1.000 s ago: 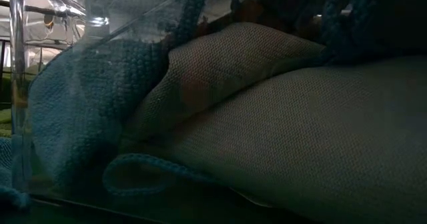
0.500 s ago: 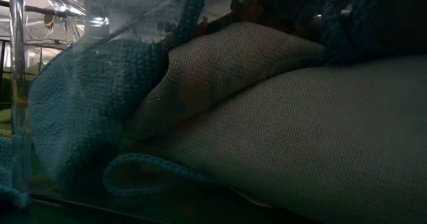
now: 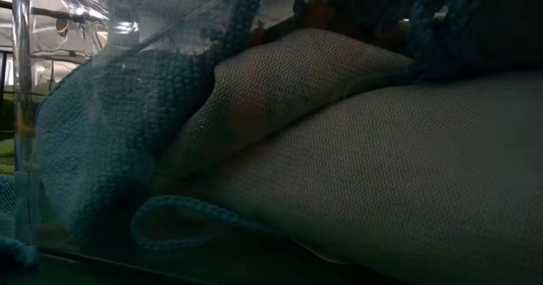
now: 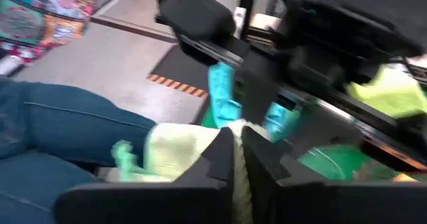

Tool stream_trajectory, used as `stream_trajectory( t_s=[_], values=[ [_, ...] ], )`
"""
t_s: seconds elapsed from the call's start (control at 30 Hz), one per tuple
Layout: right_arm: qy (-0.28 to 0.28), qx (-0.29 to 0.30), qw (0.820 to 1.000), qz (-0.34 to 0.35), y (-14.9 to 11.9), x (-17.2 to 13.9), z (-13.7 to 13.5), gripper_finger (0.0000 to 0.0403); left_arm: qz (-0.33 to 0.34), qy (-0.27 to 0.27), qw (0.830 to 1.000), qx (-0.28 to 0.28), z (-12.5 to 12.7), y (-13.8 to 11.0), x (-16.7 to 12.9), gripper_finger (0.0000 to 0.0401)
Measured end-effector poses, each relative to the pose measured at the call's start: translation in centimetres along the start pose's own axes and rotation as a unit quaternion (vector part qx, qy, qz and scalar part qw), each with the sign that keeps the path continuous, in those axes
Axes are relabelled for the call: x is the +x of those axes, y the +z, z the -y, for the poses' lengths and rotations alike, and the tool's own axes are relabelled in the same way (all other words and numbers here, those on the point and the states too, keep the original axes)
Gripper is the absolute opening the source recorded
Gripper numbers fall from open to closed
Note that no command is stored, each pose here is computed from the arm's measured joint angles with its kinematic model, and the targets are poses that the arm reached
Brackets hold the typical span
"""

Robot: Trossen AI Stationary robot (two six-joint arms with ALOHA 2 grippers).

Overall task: Sort microfiber towel by color & place in baskets
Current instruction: Put the light green towel into the rectangular wire basket

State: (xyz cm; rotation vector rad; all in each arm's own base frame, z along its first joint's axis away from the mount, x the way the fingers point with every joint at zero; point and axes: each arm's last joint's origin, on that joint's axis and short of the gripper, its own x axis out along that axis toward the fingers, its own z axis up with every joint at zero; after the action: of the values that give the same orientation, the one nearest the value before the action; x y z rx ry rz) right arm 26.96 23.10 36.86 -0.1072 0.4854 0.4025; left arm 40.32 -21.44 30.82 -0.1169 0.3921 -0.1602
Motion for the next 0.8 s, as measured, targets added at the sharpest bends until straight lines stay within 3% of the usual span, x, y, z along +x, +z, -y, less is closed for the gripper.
stream_trajectory(
  t_s=[0.2, 0.37, 0.63, 0.8],
  values=[
    [0.012, 0.0, 1.0, 0.001, 0.1, -0.2, -0.1, 0.0116, -0.002, 0.006, 1.0, 0.001, -0.2, 0.1, -0.2, 0.0013],
    [0.006, -0.002, 1.0, -0.003, 0.4, -2.3, 0.6, 0.0166, 0.004, 0.019, 1.0, 0.002, -0.6, 2.0, -3.0, 0.0007],
    [0.005, -0.005, 1.0, -0.022, 0.4, -8.7, 2.3, 0.0178, -0.021, 0.104, 0.994, -0.011, -2.4, 4.6, -10.0, 0.0008],
    [-0.002, -0.006, 1.0, -0.031, 0.1, -10.9, 3.1, 0.0179, -0.01, 0.161, 0.986, -0.046, -4.1, 6.1, -15.6, 0.0008]
  ],
)
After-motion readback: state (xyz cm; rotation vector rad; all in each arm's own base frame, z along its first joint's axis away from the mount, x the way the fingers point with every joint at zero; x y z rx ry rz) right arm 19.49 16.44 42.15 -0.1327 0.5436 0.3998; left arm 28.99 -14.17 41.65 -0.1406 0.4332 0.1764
